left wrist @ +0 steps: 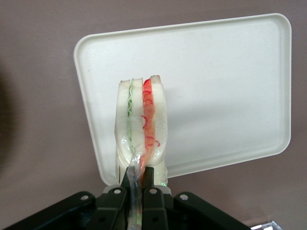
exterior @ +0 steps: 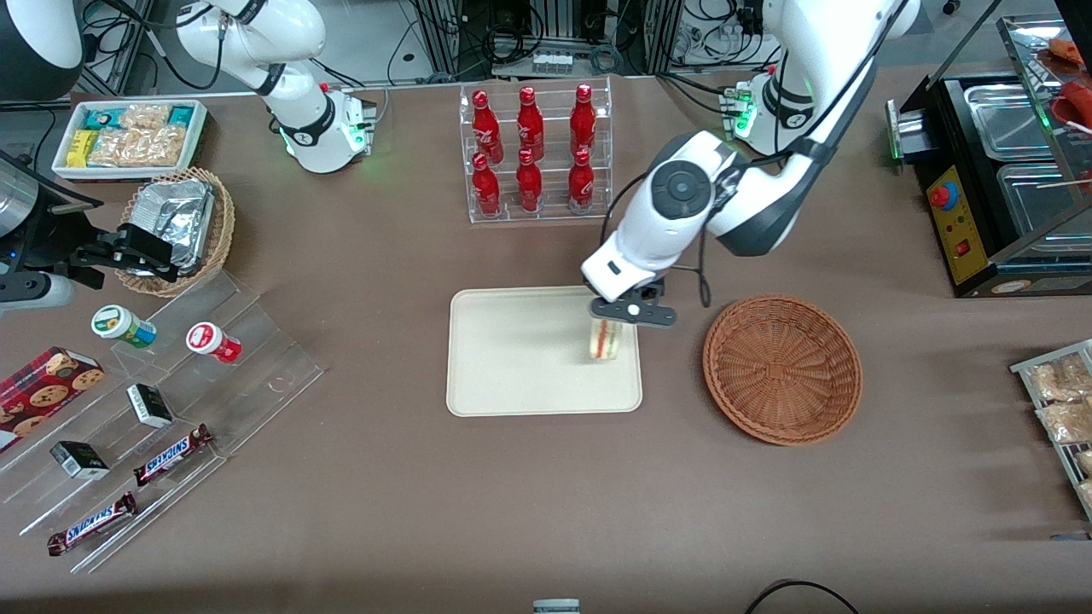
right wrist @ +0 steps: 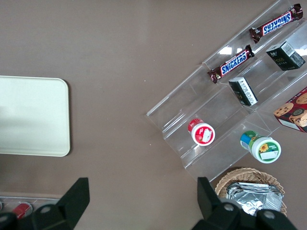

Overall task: Place sandwich from basket to tray
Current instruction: 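Carry the held sandwich over the cream tray with the left gripper, then lower the sandwich onto the tray and open the left gripper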

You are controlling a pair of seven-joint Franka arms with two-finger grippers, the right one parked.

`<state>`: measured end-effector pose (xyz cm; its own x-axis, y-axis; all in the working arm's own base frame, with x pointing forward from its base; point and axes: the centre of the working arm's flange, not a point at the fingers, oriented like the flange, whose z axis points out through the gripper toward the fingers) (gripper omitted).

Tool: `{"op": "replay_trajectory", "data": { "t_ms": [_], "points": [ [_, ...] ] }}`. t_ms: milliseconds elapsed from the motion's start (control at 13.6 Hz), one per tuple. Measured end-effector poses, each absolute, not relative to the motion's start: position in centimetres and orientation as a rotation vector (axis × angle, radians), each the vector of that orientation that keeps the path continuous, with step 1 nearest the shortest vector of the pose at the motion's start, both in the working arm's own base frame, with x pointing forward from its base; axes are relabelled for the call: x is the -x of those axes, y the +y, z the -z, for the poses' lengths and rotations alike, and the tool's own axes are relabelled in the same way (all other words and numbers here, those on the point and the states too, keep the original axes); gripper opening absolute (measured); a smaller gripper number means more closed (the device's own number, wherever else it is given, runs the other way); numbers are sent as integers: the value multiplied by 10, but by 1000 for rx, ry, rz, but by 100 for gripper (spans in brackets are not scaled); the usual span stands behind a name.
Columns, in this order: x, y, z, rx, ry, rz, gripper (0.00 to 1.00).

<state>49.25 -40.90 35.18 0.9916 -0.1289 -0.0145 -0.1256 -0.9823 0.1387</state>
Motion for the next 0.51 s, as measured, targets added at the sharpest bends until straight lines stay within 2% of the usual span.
{"op": "replay_trajectory", "data": {
  "t_ms": [220,513],
  "points": [
    [-496,-432,-339,-3047,-122,-27,10],
    [-505,-445,-321,-3071,-22,-58,10]
  ]
}}
